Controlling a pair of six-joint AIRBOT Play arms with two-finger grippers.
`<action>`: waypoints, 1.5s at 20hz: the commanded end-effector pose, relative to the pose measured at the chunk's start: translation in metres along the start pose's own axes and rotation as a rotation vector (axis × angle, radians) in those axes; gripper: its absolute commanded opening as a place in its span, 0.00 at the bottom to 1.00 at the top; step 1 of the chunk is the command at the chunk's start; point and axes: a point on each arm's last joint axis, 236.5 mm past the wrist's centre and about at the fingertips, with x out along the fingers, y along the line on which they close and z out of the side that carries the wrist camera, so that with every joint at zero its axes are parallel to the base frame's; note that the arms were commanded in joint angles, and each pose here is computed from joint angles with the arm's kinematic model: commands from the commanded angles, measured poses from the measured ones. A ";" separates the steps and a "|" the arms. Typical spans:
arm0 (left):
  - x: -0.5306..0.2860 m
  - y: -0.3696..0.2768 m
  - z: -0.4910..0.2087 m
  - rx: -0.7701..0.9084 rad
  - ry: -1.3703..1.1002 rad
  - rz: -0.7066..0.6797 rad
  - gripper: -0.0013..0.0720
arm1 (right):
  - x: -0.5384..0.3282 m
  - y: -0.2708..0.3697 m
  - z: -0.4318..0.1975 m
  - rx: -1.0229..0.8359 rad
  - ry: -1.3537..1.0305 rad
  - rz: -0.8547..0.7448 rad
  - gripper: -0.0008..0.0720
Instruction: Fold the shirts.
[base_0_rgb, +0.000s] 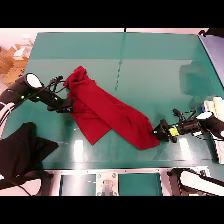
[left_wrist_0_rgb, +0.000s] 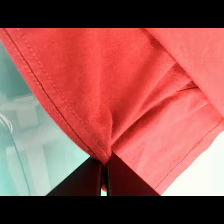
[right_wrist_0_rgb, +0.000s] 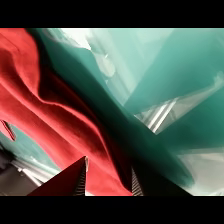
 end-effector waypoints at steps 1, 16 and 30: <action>0.000 -0.002 0.001 0.008 -0.003 -0.008 0.06 | 0.002 -0.023 -0.008 -0.017 0.031 -0.091 0.48; -0.039 -0.026 0.007 0.122 -0.001 -0.035 0.06 | -0.021 0.033 -0.019 -0.119 0.112 0.047 0.03; -0.538 -0.241 -0.052 0.654 -1.420 -0.061 0.06 | -0.503 0.314 -0.144 -0.840 -1.454 0.466 0.03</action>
